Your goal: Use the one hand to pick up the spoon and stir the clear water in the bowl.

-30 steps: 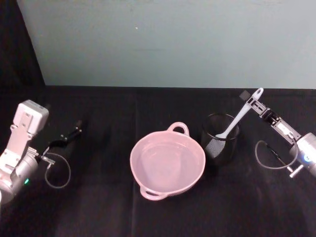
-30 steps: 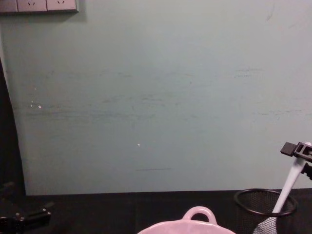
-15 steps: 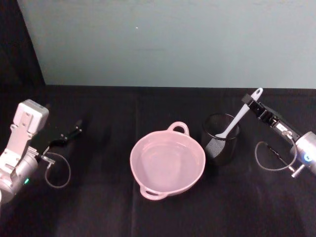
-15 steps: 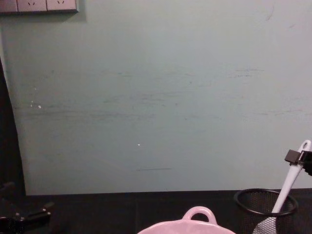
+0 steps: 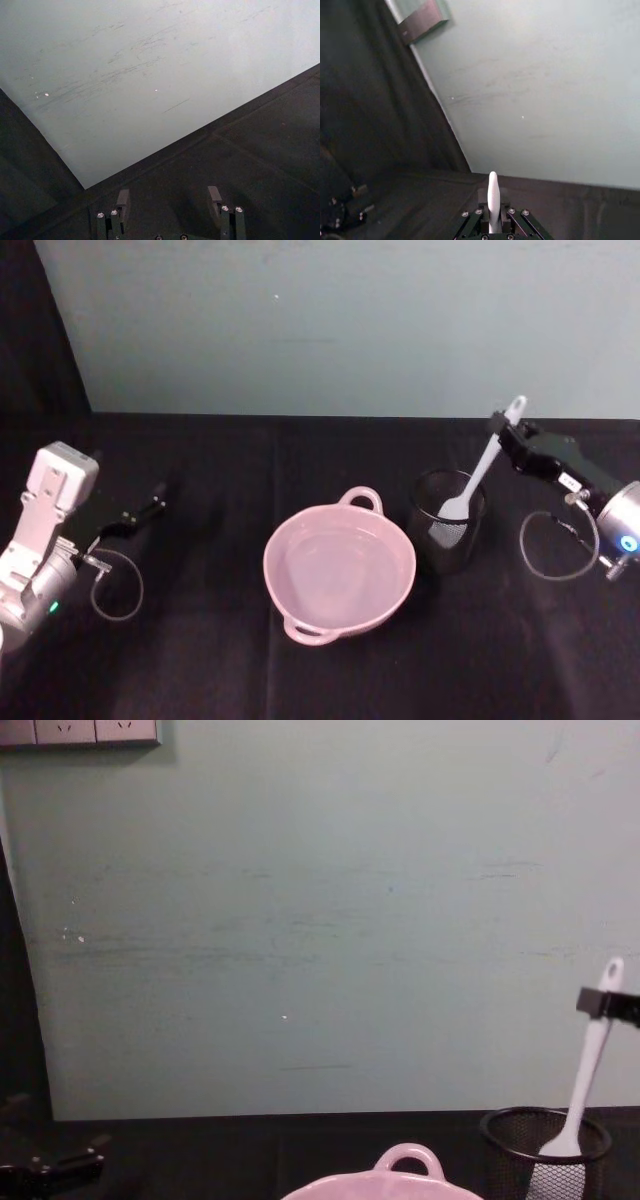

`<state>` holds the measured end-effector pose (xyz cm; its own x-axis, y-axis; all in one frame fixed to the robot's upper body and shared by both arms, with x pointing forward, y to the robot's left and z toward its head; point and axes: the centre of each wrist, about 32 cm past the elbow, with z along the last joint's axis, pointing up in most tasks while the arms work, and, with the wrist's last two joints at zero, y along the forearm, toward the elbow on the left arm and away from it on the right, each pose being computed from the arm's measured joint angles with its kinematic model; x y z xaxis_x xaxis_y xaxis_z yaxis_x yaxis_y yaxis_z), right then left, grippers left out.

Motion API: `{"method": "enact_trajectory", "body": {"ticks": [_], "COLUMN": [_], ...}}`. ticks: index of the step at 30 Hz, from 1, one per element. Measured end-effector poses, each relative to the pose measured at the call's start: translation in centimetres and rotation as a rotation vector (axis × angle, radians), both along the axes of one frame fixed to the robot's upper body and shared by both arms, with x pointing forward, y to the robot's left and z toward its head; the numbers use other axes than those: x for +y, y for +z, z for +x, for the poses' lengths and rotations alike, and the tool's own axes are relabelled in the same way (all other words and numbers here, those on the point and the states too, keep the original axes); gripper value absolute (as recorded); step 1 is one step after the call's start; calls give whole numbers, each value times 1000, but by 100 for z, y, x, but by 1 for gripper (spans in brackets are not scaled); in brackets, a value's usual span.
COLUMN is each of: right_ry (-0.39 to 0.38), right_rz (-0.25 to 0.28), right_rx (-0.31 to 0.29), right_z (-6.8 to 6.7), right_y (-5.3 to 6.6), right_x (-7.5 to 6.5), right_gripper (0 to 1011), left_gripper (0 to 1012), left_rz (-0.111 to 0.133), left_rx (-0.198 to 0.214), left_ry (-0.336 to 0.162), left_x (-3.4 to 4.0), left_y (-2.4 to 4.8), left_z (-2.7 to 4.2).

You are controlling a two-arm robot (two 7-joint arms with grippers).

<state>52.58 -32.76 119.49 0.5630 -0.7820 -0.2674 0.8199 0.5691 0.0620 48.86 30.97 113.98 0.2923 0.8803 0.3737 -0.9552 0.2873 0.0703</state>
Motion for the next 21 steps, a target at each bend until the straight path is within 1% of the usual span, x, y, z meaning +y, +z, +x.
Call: {"method": "enact_trajectory", "body": {"ticks": [1,2,4,5,8,9,10,11,13,14,17,21], "right_ry": [3,9,17,27,41,51,54,64,71,78,87,88], "right_rz": [-19,-56,-89,-117,-150,-170,-178,-196,-213,-229,-256,-266], "right_rx": [-13,-39,-65,-88,-117,-133,-139,-153,-162,-174,-186,-194], "right_z": [-4,-9,-12,-16,-22,-28,-31,-38,-42,-47,-46,-44], "right_y": [42,130,227,325,455,535,565,640,707,777,873,919], "right_x": [10,33,55,74,98,110,116,130,137,147,155,155], "right_gripper": [125,124,124,125,125,125,125,124,125,125,125,125], "left_gripper": [1005,1005,1005,1005,1005,1005,1005,1005,1005,1005,1005,1005], "left_rz": [0,0,0,0,0,0,0,0,0,0,0,0], "left_rx": [0,0,0,0,0,0,0,0,0,0,0,0], "left_ry": [0,0,0,0,0,0,0,0,0,0,0,0], "left_x": [0,0,0,0,0,0,0,0,0,0,0,0], "left_y": [0,0,0,0,0,0,0,0,0,0,0,0], "left_z": [0,0,0,0,0,0,0,0,0,0,0,0]}}
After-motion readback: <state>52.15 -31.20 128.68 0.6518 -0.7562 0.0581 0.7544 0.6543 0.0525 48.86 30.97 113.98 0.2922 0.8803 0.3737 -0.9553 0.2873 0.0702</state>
